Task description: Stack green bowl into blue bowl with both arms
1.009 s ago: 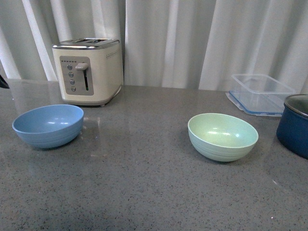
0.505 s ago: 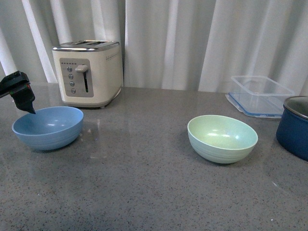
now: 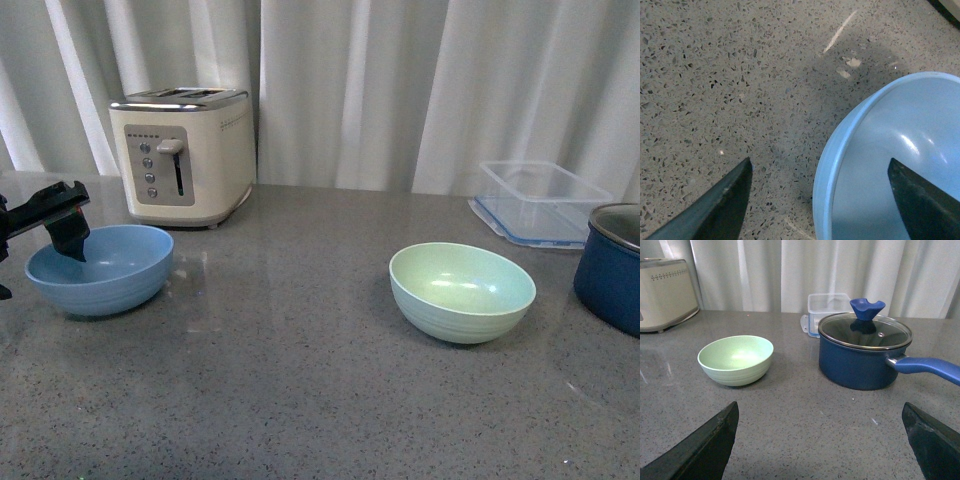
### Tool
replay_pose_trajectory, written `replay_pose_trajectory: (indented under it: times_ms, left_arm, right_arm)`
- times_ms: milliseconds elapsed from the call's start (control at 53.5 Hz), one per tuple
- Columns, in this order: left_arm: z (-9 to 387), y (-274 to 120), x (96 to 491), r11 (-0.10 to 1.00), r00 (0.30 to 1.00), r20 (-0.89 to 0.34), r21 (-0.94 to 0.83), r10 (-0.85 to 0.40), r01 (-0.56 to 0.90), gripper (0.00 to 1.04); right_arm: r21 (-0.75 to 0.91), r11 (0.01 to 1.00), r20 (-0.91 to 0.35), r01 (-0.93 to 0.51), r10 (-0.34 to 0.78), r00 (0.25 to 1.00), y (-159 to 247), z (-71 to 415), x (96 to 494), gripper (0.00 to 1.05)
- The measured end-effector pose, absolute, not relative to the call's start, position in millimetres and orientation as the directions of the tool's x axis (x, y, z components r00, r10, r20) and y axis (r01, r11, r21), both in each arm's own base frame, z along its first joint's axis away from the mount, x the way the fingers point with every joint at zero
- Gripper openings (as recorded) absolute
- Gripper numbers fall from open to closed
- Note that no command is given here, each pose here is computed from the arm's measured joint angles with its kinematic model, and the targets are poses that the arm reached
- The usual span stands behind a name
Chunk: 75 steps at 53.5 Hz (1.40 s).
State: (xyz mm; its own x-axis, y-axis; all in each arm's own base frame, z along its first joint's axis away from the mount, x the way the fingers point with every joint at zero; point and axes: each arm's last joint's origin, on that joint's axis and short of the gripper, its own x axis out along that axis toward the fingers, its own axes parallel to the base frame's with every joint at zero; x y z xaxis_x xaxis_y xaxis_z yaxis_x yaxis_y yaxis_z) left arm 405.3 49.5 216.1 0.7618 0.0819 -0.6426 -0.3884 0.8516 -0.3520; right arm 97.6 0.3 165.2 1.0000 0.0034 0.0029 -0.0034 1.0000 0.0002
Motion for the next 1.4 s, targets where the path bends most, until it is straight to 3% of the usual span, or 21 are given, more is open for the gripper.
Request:
replay_pose_trajectory:
  times_ms: [486,710,972,1140,1402]
  left_arm:
    - [215,49,410,0.862,0.756,-0.652,-0.354,0.052,-0.364,0.04]
    - [230,40,406,0.870,0.779,-0.627,-0.379,0.009,-0.315,0.04]
    - [260,-34,399,0.923,0.816,-0.567,-0.366,-0.115,-0.124,0.04]
    - [259,-86,397,0.942,0.798,-0.572,-0.335,-0.190,-0.016,0.04]
    - [238,-111,404,0.958,0.769,-0.616,-0.285,-0.173,-0.013,0.04]
  right_arm:
    - [0.000,1.000,0.003,-0.003,0.003,1.000,0,165,98,0.95]
    - [0.000,1.000,0.003,-0.003,0.003,1.000,0,165,98,0.95]
    - [0.000,1.000,0.003,-0.004,0.004,1.000,0,165,98,0.95]
    - [0.000,1.000,0.003,-0.003,0.003,1.000,0,165,98,0.95]
    - [0.000,1.000,0.003,-0.003,0.003,1.000,0,165,98,0.95]
